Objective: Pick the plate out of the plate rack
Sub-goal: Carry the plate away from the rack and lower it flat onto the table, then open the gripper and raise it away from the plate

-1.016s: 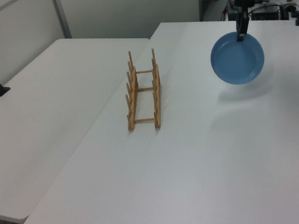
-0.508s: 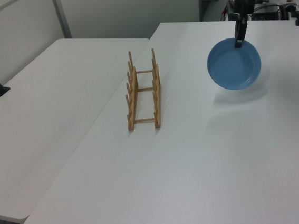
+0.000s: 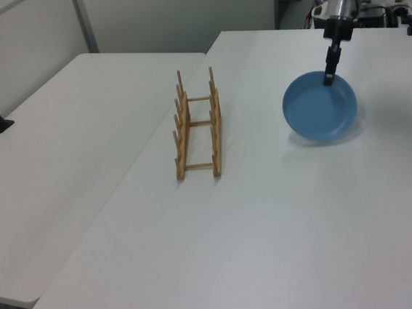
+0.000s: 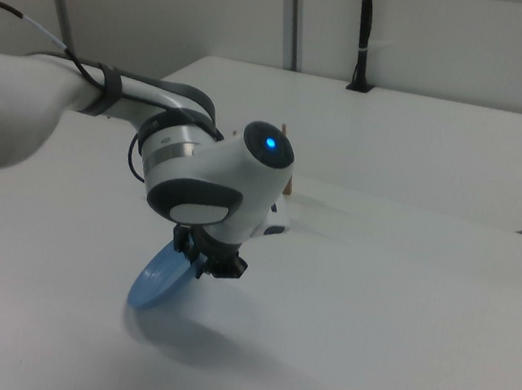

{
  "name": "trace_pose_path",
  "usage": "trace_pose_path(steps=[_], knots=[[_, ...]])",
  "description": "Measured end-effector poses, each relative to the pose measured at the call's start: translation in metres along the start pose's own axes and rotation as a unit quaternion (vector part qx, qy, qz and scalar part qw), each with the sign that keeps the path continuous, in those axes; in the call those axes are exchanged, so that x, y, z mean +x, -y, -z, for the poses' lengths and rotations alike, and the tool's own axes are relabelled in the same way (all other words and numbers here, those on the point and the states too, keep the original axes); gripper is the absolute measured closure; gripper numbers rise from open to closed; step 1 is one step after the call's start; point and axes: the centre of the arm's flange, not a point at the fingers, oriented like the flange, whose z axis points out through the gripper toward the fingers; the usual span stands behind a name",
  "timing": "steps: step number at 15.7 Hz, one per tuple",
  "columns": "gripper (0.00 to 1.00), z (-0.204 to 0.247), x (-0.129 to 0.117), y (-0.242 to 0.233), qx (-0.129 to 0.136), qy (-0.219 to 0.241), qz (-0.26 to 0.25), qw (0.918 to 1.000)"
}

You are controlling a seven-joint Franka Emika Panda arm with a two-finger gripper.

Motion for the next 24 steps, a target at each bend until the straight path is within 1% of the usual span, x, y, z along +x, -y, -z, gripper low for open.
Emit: trace_pose_path(steps=[1,5,9,17,18,19,22,23,24], knots=[[0.93,-0.005,-0.001,-0.003,0.003,0.0,-0.005,1.0],[0.93,-0.017,-0.003,-0.014,-0.009,-0.009,-0.018,0.9998],[0.93,-0.022,-0.005,-0.018,-0.014,-0.01,-0.021,0.9996],[0.93,-0.036,-0.008,-0.026,-0.022,0.014,-0.018,0.9995],[0.91,-0.037,-0.008,-0.027,-0.024,0.016,-0.016,0.9994],[0.85,-0.039,-0.009,-0.028,-0.028,0.023,-0.014,0.9993],[0.54,-0.045,-0.009,-0.033,-0.032,0.03,-0.014,0.9989],[0.45,-0.042,-0.008,-0.033,-0.033,0.028,-0.013,0.999],[0.35,-0.036,-0.004,-0.032,-0.032,0.026,-0.012,0.9991]])
